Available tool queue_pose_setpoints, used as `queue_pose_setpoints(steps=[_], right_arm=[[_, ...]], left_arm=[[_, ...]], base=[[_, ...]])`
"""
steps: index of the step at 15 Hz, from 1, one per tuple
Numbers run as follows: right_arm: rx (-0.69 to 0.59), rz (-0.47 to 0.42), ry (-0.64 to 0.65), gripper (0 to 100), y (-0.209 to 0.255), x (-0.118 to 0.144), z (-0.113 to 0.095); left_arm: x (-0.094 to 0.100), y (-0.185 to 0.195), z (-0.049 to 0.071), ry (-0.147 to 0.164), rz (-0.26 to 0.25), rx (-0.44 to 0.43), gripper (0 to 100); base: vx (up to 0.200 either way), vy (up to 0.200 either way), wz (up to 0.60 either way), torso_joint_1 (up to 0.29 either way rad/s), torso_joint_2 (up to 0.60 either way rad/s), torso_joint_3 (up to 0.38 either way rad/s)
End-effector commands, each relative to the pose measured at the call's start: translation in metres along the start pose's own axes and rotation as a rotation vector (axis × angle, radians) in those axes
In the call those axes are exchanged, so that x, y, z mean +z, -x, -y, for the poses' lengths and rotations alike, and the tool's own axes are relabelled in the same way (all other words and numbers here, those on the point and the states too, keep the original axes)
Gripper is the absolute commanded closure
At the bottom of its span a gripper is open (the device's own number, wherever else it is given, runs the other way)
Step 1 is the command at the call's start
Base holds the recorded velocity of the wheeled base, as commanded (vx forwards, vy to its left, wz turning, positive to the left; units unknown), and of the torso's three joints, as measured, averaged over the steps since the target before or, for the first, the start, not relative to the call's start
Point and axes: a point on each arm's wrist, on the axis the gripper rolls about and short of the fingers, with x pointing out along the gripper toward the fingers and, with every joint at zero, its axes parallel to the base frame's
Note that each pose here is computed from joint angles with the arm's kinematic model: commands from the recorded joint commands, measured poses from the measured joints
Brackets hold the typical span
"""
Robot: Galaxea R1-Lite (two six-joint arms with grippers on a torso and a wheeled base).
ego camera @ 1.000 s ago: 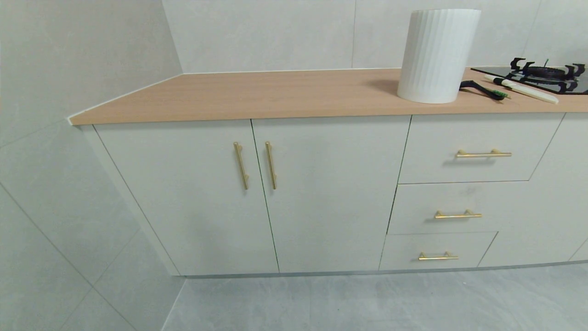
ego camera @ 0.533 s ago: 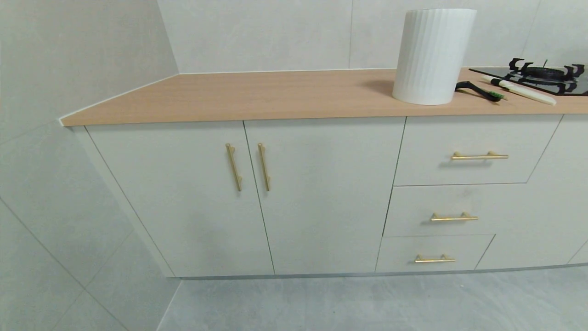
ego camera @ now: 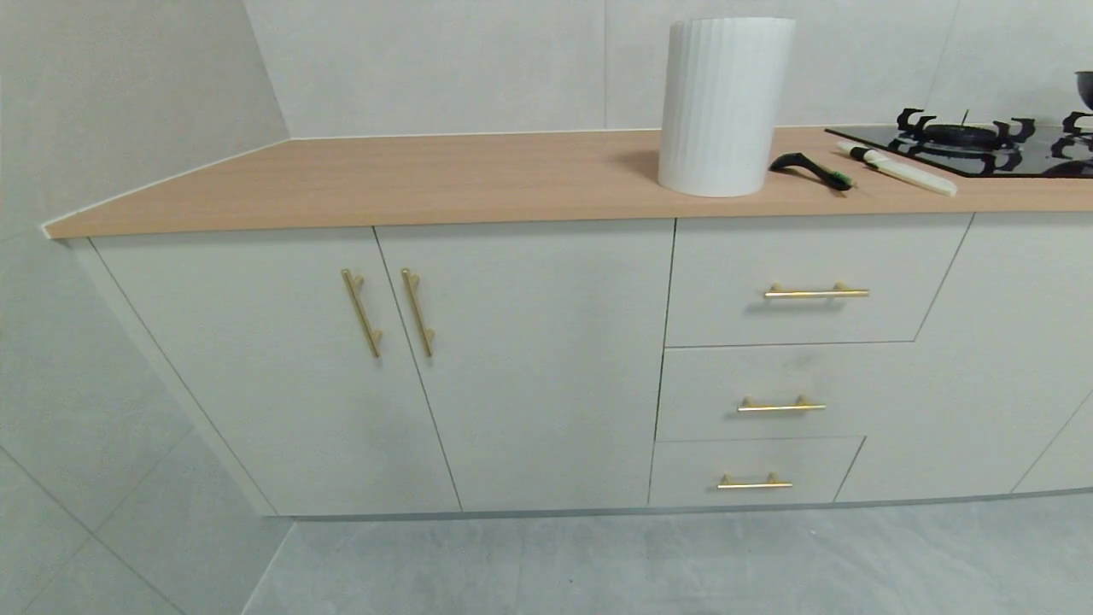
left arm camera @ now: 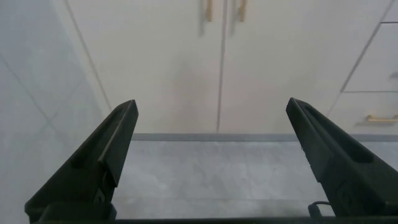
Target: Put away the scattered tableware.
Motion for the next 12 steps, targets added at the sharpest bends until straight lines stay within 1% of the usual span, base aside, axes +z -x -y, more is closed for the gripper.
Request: queue_pose_setpoints(steps=[1,5,12], right_arm=[[0.001,-0.002,0.000,0,-0.0001,0.0000,0.0000],[-0.001,-0.002,-0.004,0,-0.0001,0.0000,0.0000],[0.001,-0.002,-0.001,0,-0.0001,0.0000,0.0000]], left_arm=[[0.0000,-0.0001,0.0000,0.000,-0.001,0.001,0],[0.0000,-0.0001,0.0000,0.002,-0.001,0.001,0],[0.0000,-0.0001,0.0000,0.002,-0.001,0.001,0]], base=[[0.000,-0.200,0.00,0.002,0.00,0.012],[0.000,-0.200,0.00,0.005,0.00,0.001],[0.000,0.000,0.00,0.000,0.00,0.000]])
